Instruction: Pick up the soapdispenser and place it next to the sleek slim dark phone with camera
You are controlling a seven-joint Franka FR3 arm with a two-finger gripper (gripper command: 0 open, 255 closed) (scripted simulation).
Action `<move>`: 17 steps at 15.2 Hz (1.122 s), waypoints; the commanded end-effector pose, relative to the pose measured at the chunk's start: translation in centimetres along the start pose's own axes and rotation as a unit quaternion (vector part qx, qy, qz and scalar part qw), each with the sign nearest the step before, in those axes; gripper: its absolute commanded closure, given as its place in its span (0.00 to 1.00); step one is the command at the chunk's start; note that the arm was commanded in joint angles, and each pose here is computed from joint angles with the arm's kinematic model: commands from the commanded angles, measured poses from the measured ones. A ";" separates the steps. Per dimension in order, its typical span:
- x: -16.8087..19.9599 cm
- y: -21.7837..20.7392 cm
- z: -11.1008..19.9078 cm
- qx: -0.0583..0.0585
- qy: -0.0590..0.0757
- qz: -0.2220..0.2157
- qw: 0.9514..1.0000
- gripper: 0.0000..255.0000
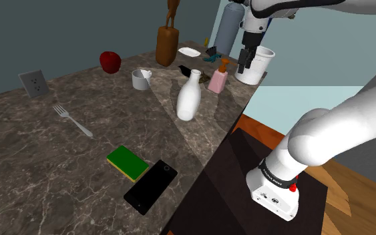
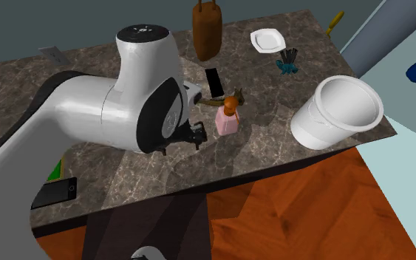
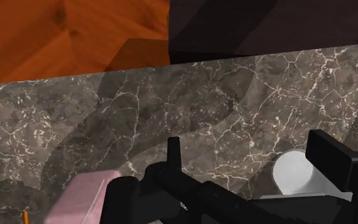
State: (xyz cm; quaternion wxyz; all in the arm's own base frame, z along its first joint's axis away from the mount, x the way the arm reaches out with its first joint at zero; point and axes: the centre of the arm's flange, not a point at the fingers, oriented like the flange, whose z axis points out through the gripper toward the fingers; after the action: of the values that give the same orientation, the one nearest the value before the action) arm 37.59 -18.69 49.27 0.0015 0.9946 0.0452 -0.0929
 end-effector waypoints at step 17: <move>11.5 19.6 2.4 -0.015 0.024 -0.026 0.999 0.00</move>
State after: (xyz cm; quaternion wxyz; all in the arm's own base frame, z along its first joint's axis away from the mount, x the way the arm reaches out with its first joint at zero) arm 49.41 -36.21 44.91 0.0125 0.9950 0.0708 -0.0697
